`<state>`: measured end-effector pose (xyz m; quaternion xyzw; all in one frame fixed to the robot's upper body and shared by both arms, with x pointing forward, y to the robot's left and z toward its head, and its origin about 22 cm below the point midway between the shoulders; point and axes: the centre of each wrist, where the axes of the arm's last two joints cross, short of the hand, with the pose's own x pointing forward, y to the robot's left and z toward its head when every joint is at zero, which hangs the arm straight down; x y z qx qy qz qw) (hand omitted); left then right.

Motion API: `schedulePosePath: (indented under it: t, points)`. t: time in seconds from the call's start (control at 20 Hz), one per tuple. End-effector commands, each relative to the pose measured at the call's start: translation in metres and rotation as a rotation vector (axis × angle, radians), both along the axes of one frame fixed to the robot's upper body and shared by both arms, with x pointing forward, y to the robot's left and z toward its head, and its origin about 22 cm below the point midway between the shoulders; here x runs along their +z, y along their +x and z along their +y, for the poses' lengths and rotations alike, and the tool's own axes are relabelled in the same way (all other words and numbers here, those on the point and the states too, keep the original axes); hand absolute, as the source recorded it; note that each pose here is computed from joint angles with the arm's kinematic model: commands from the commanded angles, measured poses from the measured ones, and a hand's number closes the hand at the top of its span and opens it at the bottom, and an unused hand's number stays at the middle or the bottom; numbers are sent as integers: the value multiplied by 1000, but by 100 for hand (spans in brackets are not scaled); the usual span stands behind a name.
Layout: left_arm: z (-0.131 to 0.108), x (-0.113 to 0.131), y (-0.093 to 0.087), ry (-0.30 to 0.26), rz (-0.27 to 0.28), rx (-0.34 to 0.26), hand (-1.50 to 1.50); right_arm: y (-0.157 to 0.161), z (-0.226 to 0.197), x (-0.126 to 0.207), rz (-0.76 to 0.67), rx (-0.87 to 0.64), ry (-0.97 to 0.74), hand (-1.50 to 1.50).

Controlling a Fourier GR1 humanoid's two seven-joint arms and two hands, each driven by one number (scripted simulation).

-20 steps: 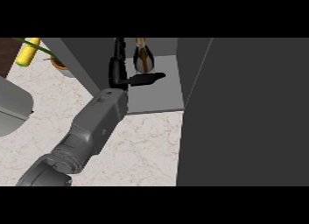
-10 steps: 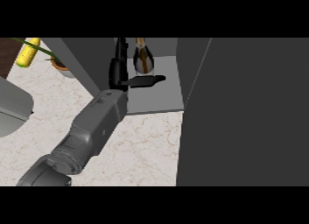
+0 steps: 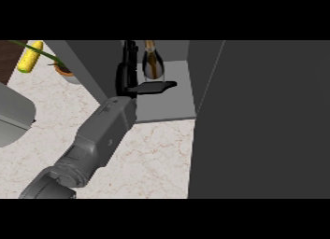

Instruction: Pick up the wine, place it into the cabinet and close the cabinet

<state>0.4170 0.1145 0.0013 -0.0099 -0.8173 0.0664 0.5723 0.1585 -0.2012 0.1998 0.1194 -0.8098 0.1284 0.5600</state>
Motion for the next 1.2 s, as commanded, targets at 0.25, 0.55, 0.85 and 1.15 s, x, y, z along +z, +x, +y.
schedulePosePath:
  t: [0.25, 0.55, 0.85, 1.15]
  points:
    - [9, -25, -17, -57, 67, 32, -150, -3, -5, 8, -1, 14, 26, -150]
    - [-8, -37, -42, -40, 75, -30, -150, -7, -4, 8, 5, -8, 26, -150]
    - [-46, -41, -102, -52, 75, -60, -150, -14, -15, 2, -8, -55, 8, -150]
    - [-63, -34, -160, -57, 34, -73, -150, -14, -16, 3, 8, -95, 16, -150]
